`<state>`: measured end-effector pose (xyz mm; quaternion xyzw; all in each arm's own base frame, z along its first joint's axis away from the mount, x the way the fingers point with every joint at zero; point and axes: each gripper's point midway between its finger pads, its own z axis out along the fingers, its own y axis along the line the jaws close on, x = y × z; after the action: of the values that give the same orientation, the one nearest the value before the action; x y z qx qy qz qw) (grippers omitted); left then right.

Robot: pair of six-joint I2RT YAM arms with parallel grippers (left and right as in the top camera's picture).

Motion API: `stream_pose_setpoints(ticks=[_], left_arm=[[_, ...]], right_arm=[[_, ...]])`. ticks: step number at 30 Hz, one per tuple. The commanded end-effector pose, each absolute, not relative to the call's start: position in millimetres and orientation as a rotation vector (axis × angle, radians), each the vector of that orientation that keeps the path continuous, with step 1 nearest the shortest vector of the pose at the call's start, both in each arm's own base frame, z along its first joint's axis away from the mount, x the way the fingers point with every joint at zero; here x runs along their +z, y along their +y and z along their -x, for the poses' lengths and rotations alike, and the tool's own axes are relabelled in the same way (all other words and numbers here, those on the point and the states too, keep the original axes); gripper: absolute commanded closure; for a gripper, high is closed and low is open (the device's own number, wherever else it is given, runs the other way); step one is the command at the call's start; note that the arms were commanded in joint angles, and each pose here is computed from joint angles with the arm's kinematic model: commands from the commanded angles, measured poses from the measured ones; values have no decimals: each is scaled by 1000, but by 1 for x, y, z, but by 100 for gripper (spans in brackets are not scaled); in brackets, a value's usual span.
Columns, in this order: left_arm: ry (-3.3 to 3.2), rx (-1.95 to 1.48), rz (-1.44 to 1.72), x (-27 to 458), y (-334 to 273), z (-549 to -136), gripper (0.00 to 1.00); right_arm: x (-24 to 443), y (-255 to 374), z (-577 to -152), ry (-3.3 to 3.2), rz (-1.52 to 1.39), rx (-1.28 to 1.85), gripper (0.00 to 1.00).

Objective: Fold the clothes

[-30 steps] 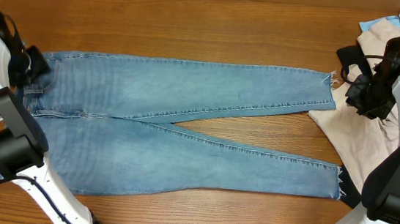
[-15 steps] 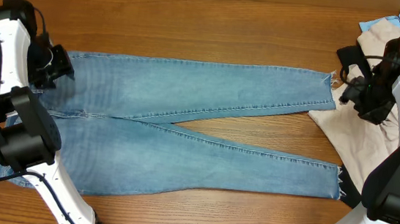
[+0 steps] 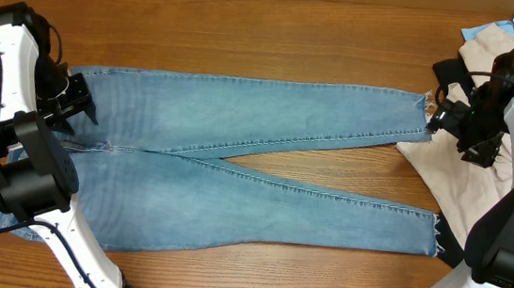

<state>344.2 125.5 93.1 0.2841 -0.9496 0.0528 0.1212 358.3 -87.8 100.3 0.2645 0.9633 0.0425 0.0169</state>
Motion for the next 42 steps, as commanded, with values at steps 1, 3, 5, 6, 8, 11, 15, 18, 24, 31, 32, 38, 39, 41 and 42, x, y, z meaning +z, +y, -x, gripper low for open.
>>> stream_pose_setpoints(ticks=[1,3,5,6,8,11,15,18,24,31,32,38,39,41,42], left_arm=[[-2775,122,-837,99,129,-343,52],[-2771,121,-814,100,123,-342,53],[-2776,120,-771,102,116,-342,57],[-2785,116,-748,104,110,-343,57],[-2815,109,-691,110,100,-346,57],[-2863,75,-628,123,87,-347,56],[-2935,70,-562,146,70,-344,51],[-2994,67,-540,168,61,-334,49],[-3144,64,-549,208,52,-303,43],[-3316,63,-573,233,44,-261,41],[-3342,63,-576,236,43,-256,41],[-3495,67,-600,246,37,-229,36],[-3512,69,-608,247,36,-225,33],[-3539,81,-636,248,34,-218,33],[-3546,93,-657,247,33,-214,33]], right_arm=[[106,-82,-358,2999,-787,191,9],[108,-78,-356,3009,-772,224,9],[114,-77,-353,3002,-773,242,9],[117,-78,-352,2994,-777,241,9],[125,-81,-350,2970,-788,249,9],[140,-84,-346,2924,-810,282,8],[158,-87,-338,2877,-840,323,5],[168,-85,-332,2867,-838,322,2],[193,-74,-318,2823,-806,314,0],[211,-56,-297,2775,-754,310,0],[212,-52,-293,2774,-739,311,0],[199,-38,-269,2755,-709,241,0],[196,-35,-265,2754,-702,243,0],[189,-32,-254,2752,-735,249,0],[185,-30,-248,2755,-750,252,0]])
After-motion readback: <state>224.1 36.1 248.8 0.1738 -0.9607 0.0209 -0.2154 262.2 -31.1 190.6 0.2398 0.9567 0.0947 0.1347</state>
